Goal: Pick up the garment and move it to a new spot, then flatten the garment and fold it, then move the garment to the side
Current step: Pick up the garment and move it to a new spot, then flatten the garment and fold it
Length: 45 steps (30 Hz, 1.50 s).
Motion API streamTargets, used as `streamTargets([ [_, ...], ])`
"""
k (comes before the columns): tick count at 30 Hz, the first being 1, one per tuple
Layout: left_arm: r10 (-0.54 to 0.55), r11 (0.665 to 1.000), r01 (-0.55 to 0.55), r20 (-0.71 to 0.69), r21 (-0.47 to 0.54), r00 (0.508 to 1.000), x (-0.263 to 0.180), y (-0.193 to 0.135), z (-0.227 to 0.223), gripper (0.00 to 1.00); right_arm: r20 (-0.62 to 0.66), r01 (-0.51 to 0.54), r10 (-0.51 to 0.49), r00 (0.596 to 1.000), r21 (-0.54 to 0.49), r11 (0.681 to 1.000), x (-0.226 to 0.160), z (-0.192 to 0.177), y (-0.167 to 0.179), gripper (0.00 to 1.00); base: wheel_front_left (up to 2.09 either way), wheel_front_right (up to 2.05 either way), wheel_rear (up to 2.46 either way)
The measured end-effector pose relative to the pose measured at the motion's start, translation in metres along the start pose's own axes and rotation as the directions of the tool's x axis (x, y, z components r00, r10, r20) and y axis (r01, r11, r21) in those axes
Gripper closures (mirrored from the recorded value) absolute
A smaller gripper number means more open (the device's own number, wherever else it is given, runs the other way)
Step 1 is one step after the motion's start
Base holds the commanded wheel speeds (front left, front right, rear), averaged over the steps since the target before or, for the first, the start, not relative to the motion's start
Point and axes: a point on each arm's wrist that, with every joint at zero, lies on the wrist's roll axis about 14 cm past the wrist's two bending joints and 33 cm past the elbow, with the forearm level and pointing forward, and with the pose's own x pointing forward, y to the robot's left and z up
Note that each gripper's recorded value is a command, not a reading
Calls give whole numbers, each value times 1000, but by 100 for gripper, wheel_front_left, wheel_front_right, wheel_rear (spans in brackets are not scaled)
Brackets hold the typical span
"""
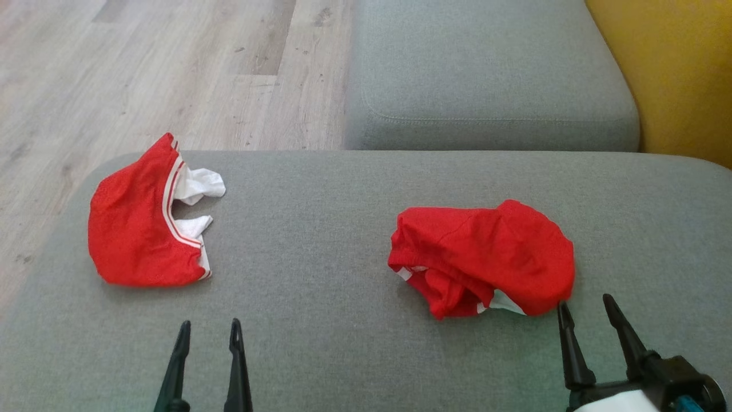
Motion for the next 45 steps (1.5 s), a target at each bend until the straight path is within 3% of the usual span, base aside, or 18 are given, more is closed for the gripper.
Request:
streamTargets([
  [28, -22, 999, 22, -11, 46, 1000, -1, -6, -5, 0, 6, 9, -9, 1000, 24, 1000, -2, 1, -1, 0, 0, 0, 0],
  [34, -105, 993, 107, -67, 38, 992, -2, -27, -22, 0, -4, 26, -26, 1000, 32, 999, -3, -2, -6, 0, 0, 0, 0],
  [40, -285, 958, 288, -109, 12, 952, 4, -74, -35, 0, -19, 53, -52, 998, 21, 998, -8, -6, -13, 0, 0, 0, 0],
  [45, -484, 871, 491, -185, -13, 855, 1, -128, -59, 0, -40, 75, -75, 996, 8, 997, -11, -12, -19, 0, 0, 0, 0],
])
